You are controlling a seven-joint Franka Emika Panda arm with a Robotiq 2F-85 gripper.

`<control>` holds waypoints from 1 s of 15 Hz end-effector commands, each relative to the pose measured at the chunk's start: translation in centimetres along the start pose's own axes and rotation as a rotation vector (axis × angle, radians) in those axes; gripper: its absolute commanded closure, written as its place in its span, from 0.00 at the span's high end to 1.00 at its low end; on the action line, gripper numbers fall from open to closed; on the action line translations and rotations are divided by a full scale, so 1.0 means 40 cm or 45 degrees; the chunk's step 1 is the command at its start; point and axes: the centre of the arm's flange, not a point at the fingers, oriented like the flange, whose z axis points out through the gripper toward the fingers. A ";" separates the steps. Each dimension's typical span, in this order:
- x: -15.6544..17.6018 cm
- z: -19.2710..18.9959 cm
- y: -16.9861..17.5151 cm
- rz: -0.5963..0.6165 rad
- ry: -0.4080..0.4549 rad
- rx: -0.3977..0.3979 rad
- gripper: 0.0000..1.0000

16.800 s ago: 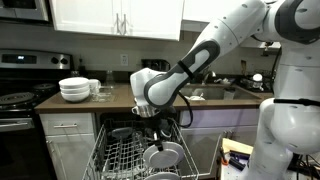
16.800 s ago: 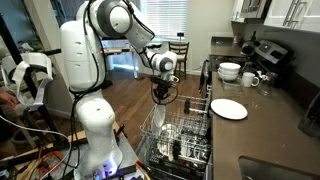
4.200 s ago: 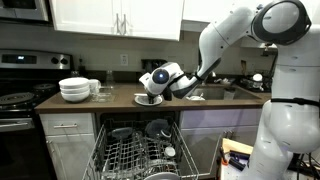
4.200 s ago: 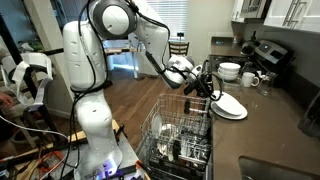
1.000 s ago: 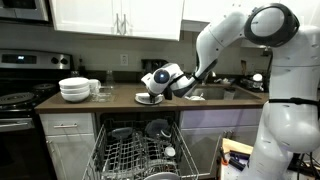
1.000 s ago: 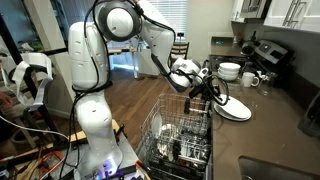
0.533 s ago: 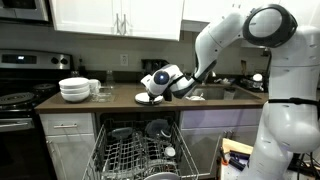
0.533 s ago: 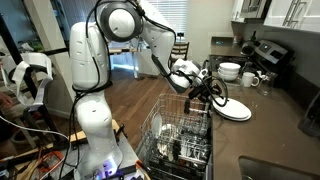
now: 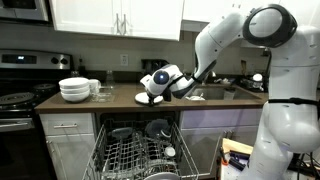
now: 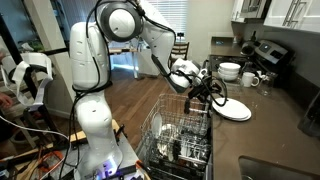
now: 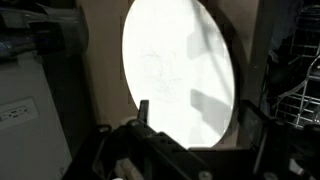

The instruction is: Remove the white plate on the right from the dishwasher and place it on top of the white plate on the countertop

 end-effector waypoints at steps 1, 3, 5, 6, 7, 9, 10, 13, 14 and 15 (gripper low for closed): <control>0.018 -0.034 -0.008 -0.009 0.032 0.006 0.91; 0.031 -0.055 -0.018 -0.028 0.039 -0.005 0.93; 0.044 -0.075 -0.028 -0.041 0.053 -0.002 0.94; 0.050 -0.088 -0.032 -0.046 0.061 0.000 0.95; 0.055 -0.095 -0.035 -0.050 0.071 0.001 0.93; 0.065 -0.116 -0.040 -0.057 0.086 0.008 0.95; 0.069 -0.126 -0.042 -0.061 0.095 0.009 0.95; 0.078 -0.156 -0.047 -0.066 0.108 0.025 0.93; 0.080 -0.167 -0.050 -0.067 0.113 0.038 0.94; 0.081 -0.177 -0.052 -0.066 0.118 0.048 0.97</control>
